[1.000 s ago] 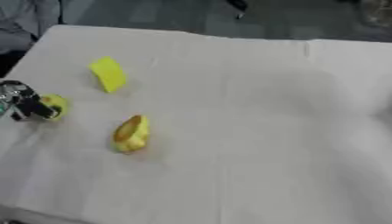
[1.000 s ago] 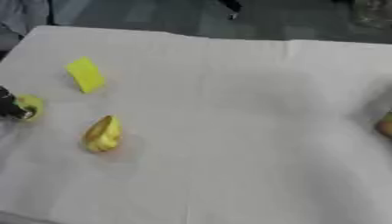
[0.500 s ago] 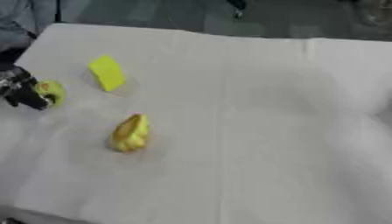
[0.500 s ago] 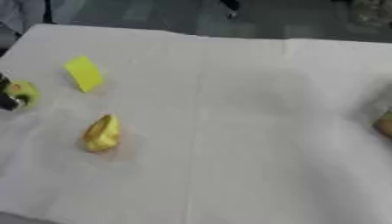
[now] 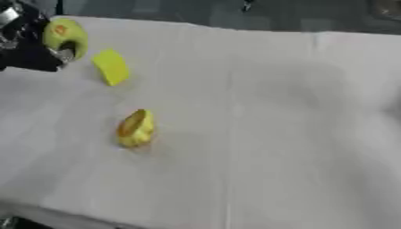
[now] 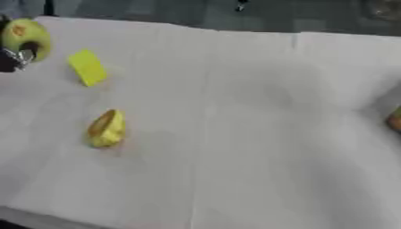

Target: Pick up the objects with one hand, pass them to the other hand, and then place them into the box on the other side of the table.

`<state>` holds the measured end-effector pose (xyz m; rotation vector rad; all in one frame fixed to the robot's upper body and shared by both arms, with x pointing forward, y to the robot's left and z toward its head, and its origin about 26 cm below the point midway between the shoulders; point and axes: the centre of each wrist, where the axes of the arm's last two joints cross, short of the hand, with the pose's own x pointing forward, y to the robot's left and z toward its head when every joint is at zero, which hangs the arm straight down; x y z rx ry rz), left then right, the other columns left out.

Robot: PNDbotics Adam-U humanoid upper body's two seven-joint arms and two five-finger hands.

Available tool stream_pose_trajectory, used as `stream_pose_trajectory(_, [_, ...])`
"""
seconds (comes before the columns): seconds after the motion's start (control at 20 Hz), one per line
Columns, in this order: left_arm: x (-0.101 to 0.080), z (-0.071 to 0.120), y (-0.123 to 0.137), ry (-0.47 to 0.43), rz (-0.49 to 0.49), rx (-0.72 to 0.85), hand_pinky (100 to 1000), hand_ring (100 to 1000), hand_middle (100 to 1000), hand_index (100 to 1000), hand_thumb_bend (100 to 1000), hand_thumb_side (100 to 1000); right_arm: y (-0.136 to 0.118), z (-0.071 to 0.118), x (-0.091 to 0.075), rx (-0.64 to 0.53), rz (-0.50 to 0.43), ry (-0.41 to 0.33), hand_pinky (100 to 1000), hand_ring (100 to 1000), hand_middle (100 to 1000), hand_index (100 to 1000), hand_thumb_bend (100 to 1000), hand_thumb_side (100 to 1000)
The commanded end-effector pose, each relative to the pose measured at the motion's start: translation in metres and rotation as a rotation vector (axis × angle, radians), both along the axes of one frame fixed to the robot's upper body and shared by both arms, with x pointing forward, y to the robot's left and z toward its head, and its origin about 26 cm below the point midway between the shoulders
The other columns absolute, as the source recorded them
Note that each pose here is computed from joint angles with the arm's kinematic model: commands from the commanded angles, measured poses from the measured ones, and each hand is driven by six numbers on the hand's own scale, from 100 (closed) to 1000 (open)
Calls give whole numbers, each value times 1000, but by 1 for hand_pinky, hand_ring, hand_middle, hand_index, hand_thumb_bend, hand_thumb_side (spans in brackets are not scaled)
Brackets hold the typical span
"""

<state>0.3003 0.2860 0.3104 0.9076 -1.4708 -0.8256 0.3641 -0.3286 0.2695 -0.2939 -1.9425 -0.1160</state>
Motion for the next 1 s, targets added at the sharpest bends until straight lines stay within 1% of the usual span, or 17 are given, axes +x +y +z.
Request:
stream_pose_trajectory(0.05, [-5, 10, -13, -89, -105, 14, 565, 506, 416, 376, 100, 184, 0, 18, -5, -33, 8, -49, 789, 903, 776, 887, 100, 550])
stream_pose_trajectory(0.3, [0, 6, -45, -220, -248, 6, 546, 497, 408, 371, 100, 182, 4, 21, -5, -36, 21, -59, 789, 904, 776, 887, 100, 547])
stream_pose_trajectory(0.45, [1, 3, -65, -270, -314, -13, 544, 495, 406, 368, 100, 190, 5, 21, -5, -32, 25, -63, 789, 904, 776, 887, 100, 547])
stream_pose_trajectory(0.65, [1, -3, -87, -288, -386, -37, 543, 493, 404, 365, 100, 198, 6, 21, -5, -27, 26, -64, 789, 904, 776, 887, 100, 545])
stream_pose_trajectory(1.0, [0, -15, -114, -316, -466, -82, 532, 485, 397, 354, 100, 217, 7, 21, -4, -22, 30, -66, 790, 904, 776, 887, 100, 541])
